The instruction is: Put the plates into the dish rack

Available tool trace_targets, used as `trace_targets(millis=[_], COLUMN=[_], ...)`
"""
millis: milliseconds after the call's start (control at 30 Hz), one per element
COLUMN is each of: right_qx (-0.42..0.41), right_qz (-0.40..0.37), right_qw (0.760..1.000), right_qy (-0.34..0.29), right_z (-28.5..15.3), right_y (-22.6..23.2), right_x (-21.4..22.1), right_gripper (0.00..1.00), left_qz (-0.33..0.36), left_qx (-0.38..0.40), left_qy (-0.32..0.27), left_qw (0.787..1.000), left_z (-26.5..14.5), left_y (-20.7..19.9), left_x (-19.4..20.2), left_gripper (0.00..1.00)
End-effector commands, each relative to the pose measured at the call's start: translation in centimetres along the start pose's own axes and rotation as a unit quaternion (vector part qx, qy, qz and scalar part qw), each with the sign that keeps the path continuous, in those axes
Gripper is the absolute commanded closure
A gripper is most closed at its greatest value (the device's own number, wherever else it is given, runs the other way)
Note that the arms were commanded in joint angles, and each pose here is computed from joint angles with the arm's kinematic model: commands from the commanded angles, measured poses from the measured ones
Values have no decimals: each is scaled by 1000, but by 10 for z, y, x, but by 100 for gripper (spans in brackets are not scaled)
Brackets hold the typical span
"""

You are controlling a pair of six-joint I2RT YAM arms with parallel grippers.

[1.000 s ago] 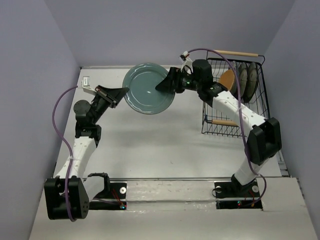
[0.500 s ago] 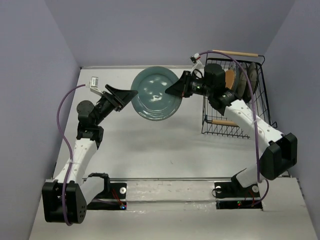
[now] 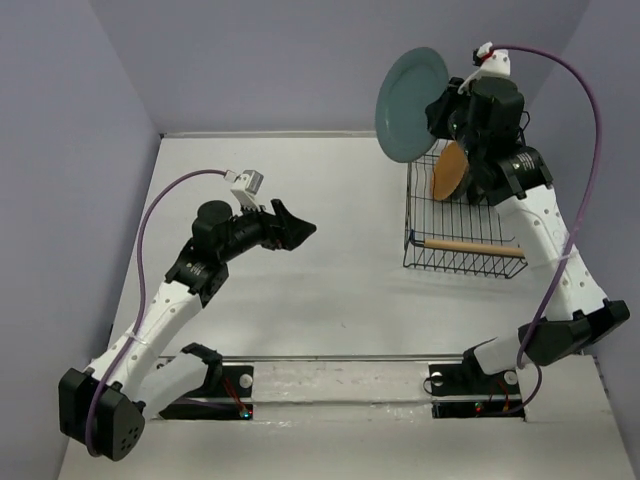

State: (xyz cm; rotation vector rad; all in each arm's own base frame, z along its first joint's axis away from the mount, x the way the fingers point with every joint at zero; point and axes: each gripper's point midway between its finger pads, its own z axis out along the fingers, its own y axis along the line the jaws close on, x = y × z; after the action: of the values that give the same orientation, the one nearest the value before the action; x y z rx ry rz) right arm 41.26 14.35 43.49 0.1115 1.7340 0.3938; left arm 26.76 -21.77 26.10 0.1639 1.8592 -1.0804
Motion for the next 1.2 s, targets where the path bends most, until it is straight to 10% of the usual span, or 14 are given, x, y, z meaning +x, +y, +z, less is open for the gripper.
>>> trace_targets(millis=[0,533,1167], right_qx=[157,297,281], right_qz=[-75,-187,-191], right_qw=[979,936,939], right_qy=[-104,-18,57], right_z=[-11,71,137], right_y=[-51,-138,-167], right_x=[-73,-28,70], right_gripper=[93,93,93], left_qz=[64,121,118], left_qx=[5,-12,-40], left_qy=[5,37,59], left_qw=[998,992,990], left_z=[0,8,17], left_y=[-15,-21,-6], left_x=[-3,11,18], left_gripper=[1,1,1])
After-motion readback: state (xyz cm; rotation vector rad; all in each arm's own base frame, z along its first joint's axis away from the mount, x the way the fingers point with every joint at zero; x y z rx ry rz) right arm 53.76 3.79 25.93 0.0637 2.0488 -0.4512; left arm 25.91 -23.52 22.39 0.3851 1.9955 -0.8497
